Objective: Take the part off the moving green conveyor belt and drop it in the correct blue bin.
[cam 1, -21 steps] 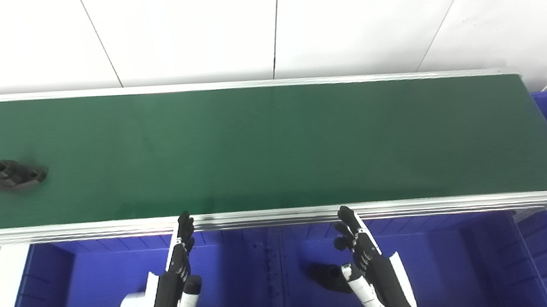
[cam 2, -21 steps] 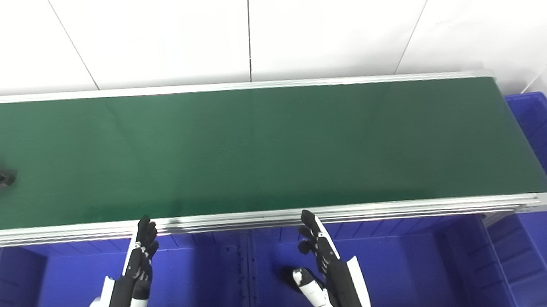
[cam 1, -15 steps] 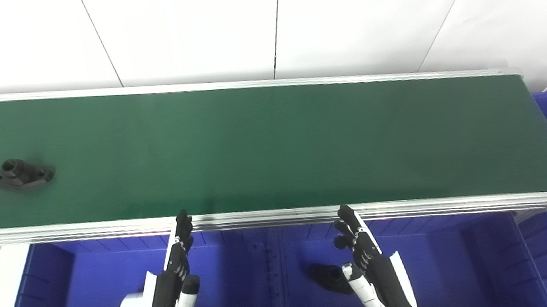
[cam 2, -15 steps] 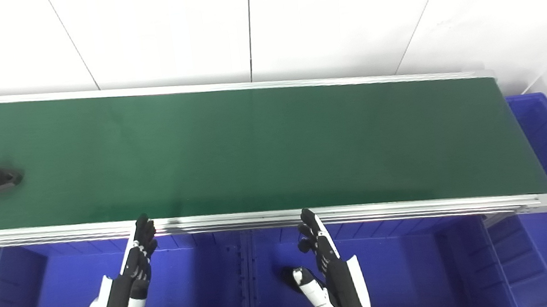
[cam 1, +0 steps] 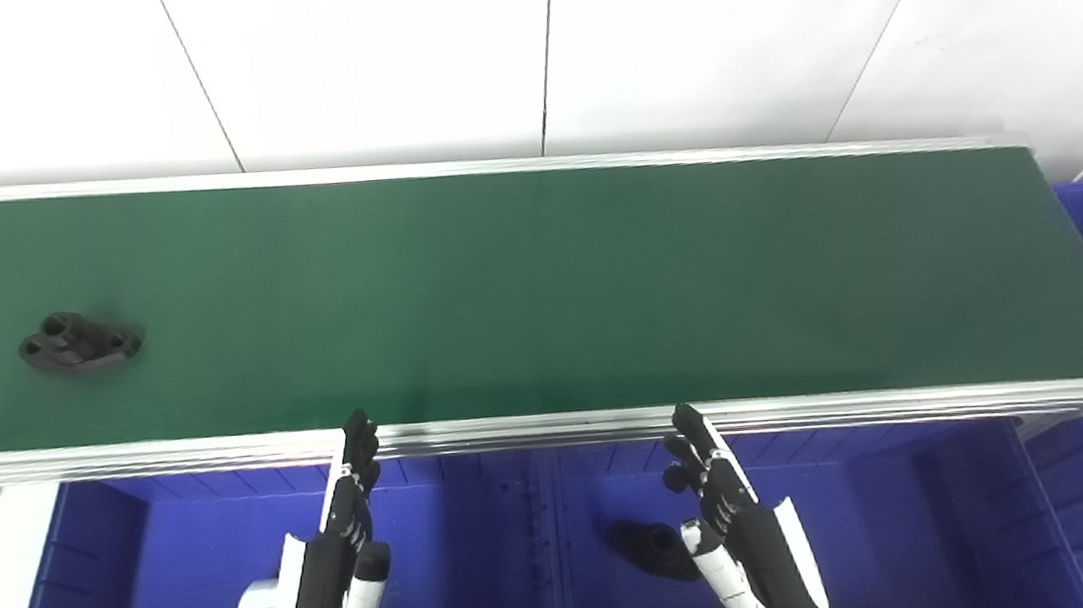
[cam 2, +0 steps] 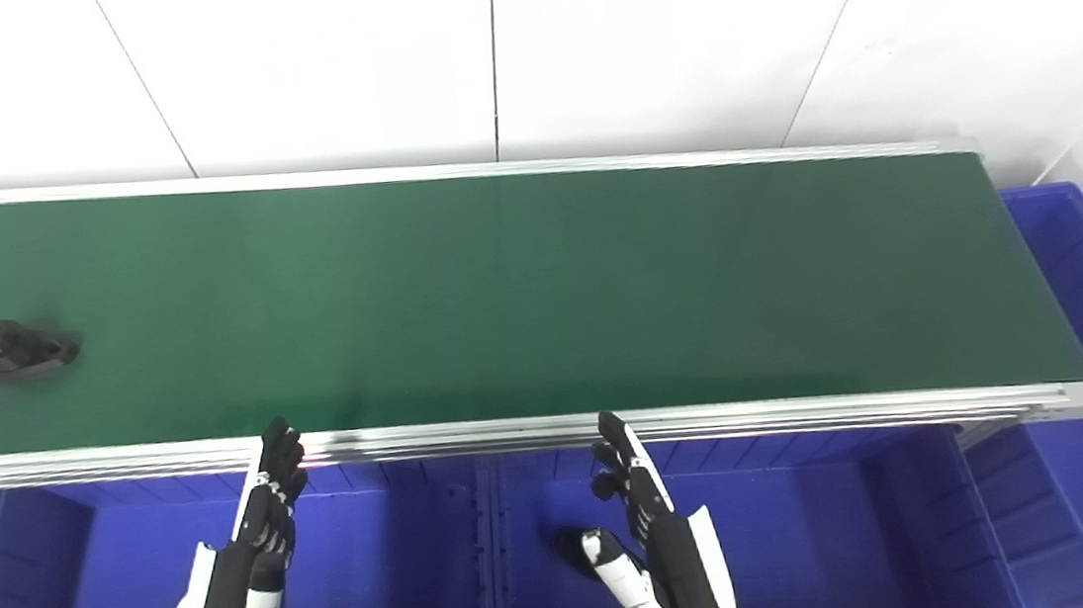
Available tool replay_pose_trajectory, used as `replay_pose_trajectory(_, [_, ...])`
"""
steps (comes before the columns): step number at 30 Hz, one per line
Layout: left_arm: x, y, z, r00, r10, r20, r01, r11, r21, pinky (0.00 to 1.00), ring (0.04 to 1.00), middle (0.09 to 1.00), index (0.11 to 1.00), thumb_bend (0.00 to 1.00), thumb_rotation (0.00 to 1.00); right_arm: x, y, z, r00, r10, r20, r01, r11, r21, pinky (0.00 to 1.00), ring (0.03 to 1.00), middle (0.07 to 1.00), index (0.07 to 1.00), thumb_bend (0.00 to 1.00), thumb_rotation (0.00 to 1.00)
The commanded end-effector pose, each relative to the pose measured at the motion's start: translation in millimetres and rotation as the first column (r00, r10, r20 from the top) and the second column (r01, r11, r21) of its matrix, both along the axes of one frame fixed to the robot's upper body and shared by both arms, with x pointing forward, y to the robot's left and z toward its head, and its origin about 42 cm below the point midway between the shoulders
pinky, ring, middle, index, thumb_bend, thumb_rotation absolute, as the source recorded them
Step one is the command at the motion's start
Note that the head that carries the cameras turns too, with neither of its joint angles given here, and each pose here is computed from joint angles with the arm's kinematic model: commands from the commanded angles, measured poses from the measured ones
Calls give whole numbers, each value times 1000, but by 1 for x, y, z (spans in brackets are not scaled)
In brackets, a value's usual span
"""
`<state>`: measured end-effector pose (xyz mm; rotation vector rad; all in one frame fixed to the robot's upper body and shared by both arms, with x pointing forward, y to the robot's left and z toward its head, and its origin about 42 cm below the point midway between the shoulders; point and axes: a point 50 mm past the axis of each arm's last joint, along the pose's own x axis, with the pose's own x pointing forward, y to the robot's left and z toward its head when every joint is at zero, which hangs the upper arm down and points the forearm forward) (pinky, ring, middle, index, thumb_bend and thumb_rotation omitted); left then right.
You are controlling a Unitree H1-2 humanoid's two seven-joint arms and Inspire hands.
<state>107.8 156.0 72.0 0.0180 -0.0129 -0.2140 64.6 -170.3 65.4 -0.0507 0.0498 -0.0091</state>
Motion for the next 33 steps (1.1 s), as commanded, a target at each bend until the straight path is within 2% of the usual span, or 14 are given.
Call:
replay_pose_trajectory(1, [-1,-1,8,999,-1,36,1,1000,-2,1000,1000,1000,1000,736,1000,1,1,9,1000,-9,24,8,1000,7,904,933,962,957,797,881])
replay_pose_trajectory(12, [0,-1,7,999,1,35,-1,1000,-14,1000,1000,1000,1000,737,993,3,1,8,999,-1,37,0,1000,9,932,945,968,958,771,868])
replay_pose_trajectory(15, [0,-1,6,999,-2,39,2,1000,-11,1000,1000,1000,1000,706,999,3,1,7,999,-1,38,0,1000,5,936,945,966,956,767,867])
replay_pose_trajectory(33, [-2,-4,3,999,-11,30,11,1000,-3,1000,1000,1000,1000,693,996,1,-3,3,1000,1,31,-1,1000,8,933,943,965,957,781,853])
